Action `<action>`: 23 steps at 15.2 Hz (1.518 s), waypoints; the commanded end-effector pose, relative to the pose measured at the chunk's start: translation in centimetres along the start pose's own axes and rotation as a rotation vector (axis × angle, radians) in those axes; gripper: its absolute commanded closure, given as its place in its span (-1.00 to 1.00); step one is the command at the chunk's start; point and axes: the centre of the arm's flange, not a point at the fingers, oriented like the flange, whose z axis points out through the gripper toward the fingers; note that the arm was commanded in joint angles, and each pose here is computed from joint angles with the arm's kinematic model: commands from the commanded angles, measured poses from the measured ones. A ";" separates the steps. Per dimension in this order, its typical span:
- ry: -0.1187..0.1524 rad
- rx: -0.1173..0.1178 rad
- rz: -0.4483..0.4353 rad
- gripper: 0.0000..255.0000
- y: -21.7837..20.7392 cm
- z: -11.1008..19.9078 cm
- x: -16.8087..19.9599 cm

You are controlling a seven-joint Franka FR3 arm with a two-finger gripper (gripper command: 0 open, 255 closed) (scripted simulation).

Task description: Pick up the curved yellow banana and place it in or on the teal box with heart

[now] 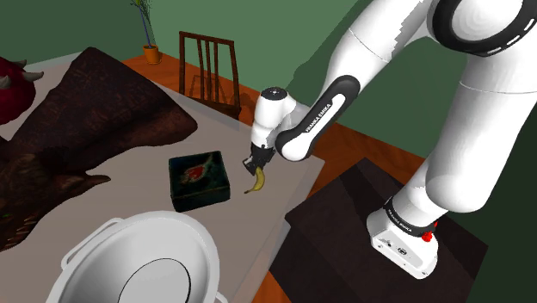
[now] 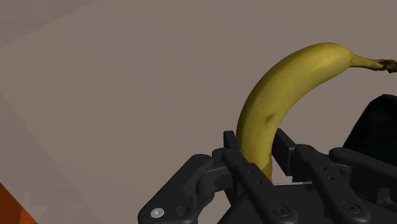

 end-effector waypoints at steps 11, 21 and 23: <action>0.000 0.000 0.000 1.00 -0.3 -6.4 0.3; 0.000 0.000 0.000 1.00 -0.4 -11.6 0.7; 0.000 0.000 0.000 1.00 -0.4 -12.2 0.7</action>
